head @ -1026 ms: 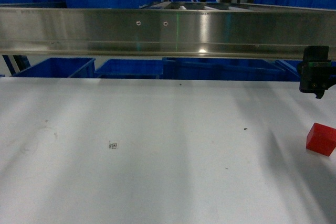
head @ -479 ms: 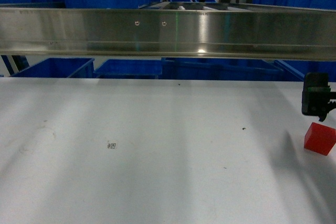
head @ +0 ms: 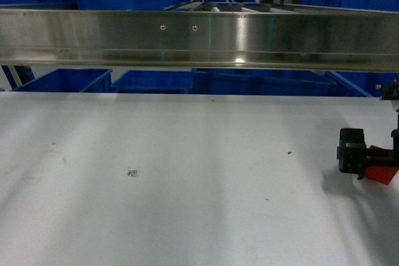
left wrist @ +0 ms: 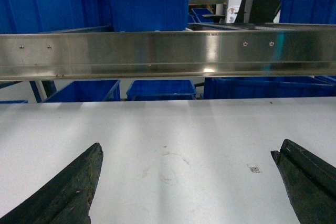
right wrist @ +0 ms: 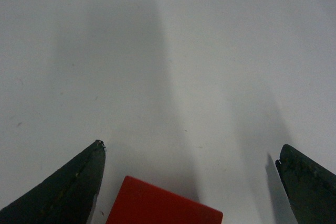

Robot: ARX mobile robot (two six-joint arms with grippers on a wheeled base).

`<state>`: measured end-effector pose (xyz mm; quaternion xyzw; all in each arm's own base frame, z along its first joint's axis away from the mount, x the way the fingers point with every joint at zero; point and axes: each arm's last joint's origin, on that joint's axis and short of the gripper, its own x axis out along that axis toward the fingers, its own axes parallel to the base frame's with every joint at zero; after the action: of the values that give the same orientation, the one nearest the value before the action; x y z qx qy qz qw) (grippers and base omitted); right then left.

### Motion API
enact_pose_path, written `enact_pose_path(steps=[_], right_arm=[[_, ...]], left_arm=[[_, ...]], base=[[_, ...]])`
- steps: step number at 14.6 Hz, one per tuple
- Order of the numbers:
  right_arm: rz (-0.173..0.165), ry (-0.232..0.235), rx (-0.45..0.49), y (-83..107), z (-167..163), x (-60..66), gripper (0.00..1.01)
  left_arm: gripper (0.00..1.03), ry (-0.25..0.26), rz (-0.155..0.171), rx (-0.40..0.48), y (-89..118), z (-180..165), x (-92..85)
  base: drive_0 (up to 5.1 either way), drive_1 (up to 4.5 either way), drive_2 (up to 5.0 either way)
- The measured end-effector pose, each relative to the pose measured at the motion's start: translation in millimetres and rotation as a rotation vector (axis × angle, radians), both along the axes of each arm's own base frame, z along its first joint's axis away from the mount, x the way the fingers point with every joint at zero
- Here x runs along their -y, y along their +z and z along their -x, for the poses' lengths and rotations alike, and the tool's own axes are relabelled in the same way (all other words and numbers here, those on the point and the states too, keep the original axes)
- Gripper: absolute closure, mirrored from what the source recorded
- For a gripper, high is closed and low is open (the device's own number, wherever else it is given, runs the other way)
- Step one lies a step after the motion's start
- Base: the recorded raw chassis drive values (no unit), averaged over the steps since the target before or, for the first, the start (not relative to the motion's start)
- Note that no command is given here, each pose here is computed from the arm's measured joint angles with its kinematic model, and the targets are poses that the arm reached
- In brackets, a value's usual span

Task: Place magnetic block on left shelf second layer

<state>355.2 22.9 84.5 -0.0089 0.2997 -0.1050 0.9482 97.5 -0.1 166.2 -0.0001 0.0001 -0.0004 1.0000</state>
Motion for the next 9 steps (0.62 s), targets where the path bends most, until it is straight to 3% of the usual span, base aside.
enact_pose_path(steps=[3, 4, 9], right_arm=[[-0.029, -0.027, 0.007, -6.0, -1.3, 0.4, 0.03], [-0.041, -0.030, 0.013, -7.3, -1.4, 0.3, 0.07], [-0.079, -0.005, 0.006, -14.0, 9.8, -8.4, 0.64]], left_arm=[[0.05, 0.000, 0.000, 0.000, 0.0, 0.0, 0.0], [0.05, 0.000, 0.000, 0.000, 0.0, 0.0, 0.0], [0.05, 0.000, 0.000, 0.000, 0.0, 0.0, 0.0]], base=[[0.0, 0.00, 0.0], [0.0, 0.00, 0.0], [0.0, 0.00, 0.0]])
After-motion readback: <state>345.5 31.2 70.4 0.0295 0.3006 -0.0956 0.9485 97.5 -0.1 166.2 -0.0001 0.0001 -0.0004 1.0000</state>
